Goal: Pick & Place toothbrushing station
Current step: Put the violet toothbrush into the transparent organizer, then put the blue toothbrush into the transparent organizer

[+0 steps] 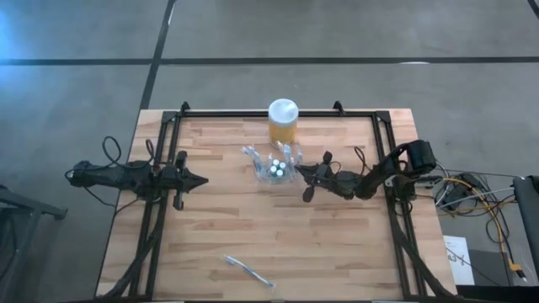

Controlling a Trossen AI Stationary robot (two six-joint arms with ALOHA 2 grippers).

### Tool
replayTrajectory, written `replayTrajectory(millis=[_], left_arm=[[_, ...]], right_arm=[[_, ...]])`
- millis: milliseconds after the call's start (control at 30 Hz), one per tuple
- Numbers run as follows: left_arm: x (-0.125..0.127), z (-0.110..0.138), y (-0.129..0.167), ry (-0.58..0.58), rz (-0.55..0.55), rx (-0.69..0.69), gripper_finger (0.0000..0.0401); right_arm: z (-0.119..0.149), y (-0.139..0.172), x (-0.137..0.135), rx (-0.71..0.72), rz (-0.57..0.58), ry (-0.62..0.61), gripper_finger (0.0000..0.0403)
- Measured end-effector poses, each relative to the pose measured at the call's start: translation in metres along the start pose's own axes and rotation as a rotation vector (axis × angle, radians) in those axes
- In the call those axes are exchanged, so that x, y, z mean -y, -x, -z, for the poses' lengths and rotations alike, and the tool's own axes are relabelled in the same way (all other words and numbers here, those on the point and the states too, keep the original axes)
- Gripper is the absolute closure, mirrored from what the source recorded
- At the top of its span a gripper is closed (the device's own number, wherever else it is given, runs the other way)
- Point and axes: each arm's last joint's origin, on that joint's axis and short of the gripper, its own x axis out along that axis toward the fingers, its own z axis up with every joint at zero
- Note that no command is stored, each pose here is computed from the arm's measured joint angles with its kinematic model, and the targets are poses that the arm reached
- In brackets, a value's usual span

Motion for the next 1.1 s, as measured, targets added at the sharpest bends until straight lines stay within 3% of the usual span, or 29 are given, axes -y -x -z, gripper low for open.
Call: replayTrajectory(millis=[300,600,833,933,1100], left_arm=[[0.0,0.0,0.0,0.0,0.0,0.0,0.0394],[0.0,0.0,0.0,-0.001,0.0,0.0,0.0394],[0.0,0.0,0.0,-0.021,0.0,0.0,0.0394],[0.0,0.0,0.0,-0.021,0.009,-0.001,0.0394],[0.002,0.0,0.0,-0.055,0.063,-0.001,0.0394]], right_arm=[[-0.003,-0.001,-0.004,0.009,-0.051,-0.064,0.0385],[-0.023,0.006,-0.007,0.072,-0.078,-0.153,0.0283],[-0.053,0.021,-0.01,0.162,-0.121,-0.103,0.0227],[-0.067,0.033,-0.012,0.155,-0.174,-0.072,0.0218],[-0.094,0.057,-0.002,0.1,-0.357,-0.009,0.0224]])
